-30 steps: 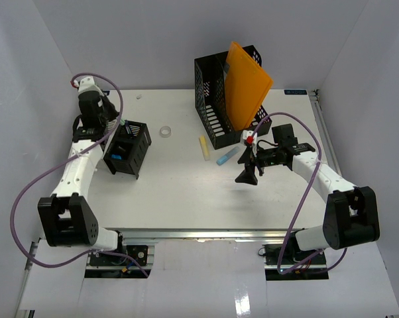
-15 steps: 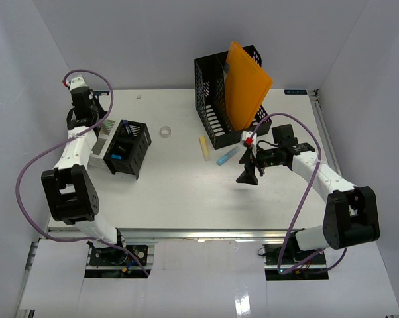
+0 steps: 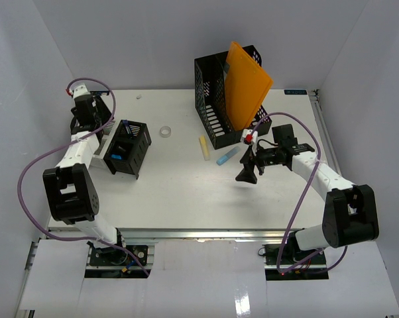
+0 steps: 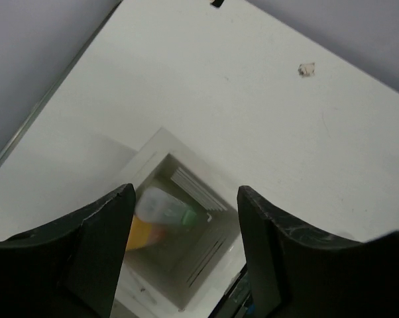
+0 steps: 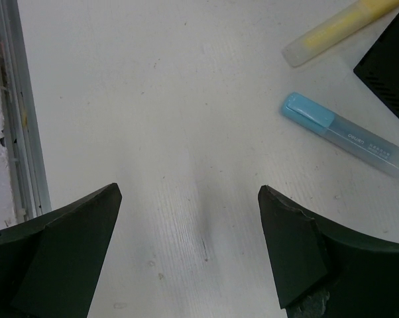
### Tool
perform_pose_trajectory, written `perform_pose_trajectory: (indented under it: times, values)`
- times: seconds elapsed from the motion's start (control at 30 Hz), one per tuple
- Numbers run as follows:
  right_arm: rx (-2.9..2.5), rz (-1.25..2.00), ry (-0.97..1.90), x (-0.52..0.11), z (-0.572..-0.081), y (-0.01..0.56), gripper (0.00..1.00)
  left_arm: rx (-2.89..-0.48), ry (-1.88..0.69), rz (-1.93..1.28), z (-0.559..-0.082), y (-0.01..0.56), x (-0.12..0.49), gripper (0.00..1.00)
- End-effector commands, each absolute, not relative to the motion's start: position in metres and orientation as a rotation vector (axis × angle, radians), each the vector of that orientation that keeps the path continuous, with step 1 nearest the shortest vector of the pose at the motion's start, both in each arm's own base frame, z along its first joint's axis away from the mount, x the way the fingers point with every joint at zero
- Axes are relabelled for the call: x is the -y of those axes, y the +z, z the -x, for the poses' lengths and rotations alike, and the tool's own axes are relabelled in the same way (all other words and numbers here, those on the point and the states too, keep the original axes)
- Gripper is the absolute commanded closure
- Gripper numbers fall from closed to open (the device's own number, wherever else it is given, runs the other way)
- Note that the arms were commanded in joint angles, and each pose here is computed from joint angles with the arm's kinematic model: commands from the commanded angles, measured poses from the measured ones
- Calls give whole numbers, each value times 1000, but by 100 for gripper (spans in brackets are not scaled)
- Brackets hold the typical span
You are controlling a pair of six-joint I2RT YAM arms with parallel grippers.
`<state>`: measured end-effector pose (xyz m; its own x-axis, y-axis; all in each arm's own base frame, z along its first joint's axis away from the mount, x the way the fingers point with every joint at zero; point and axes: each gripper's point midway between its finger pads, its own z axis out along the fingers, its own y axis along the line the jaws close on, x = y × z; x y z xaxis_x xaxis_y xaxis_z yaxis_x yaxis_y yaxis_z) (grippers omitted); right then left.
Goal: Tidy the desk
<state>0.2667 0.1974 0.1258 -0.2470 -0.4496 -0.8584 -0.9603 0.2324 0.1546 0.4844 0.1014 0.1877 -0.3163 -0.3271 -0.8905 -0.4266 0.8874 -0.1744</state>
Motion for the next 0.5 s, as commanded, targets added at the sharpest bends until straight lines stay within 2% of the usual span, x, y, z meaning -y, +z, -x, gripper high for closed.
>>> perform_pose_trajectory:
  times: [0.0, 0.23, 0.3, 0.4, 0.47]
  values:
    - [-1898, 1149, 929, -198, -283, 124, 10, -1813, 1, 560, -469, 238, -90, 19]
    - [-2113, 808, 859, -196, -314, 112, 10, -1706, -302, 423, -428, 279, -34, 3]
    - [-2201, 707, 750, -196, -326, 98, 10, -1656, -448, 340, -407, 291, -6, 2]
    - [-2241, 713, 531, -203, -337, 87, 10, -1625, -635, 209, -379, 300, 32, 2]
    - [-2171, 876, 505, -221, -337, 93, 10, -1623, -759, 121, -361, 288, 55, 2]
